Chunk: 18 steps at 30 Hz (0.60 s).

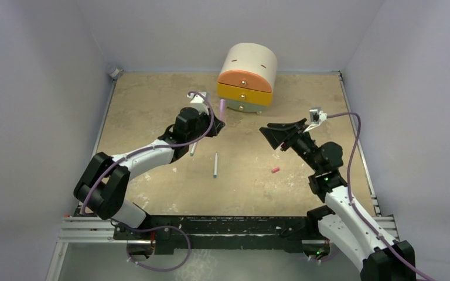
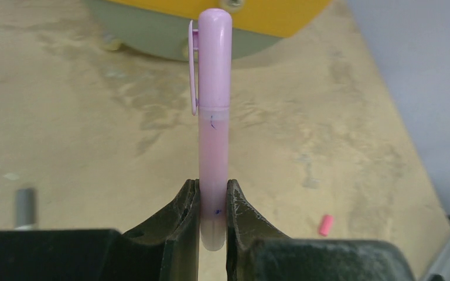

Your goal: Insert the pens into the pen caps

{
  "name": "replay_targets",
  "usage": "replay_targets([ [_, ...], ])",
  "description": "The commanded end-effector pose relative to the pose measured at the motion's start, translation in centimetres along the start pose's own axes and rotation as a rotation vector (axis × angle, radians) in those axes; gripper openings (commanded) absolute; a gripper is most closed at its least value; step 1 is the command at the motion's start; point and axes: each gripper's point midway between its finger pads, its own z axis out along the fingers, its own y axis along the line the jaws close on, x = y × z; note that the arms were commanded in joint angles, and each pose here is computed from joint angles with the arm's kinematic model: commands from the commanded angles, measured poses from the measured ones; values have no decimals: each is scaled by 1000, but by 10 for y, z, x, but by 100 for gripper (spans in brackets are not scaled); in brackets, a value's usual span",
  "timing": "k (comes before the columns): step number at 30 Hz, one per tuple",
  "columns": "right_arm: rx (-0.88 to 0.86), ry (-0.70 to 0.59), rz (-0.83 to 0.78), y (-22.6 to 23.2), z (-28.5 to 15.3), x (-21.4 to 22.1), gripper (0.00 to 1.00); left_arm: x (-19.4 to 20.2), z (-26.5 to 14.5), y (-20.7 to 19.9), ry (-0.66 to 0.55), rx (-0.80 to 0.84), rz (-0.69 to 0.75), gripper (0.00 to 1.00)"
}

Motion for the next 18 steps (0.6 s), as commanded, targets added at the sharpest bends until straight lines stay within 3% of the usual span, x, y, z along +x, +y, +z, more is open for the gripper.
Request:
replay_targets([
  [1,84,45,-86,-21,3,5,57,16,-34,69,188,-395,144,0],
  [8,90,96,-59,-32,8,22,56,79,-52,120,418,-576,195,0],
  [18,108,167,-37,-43,5,43,56,110,-50,133,506,-584,195,0],
])
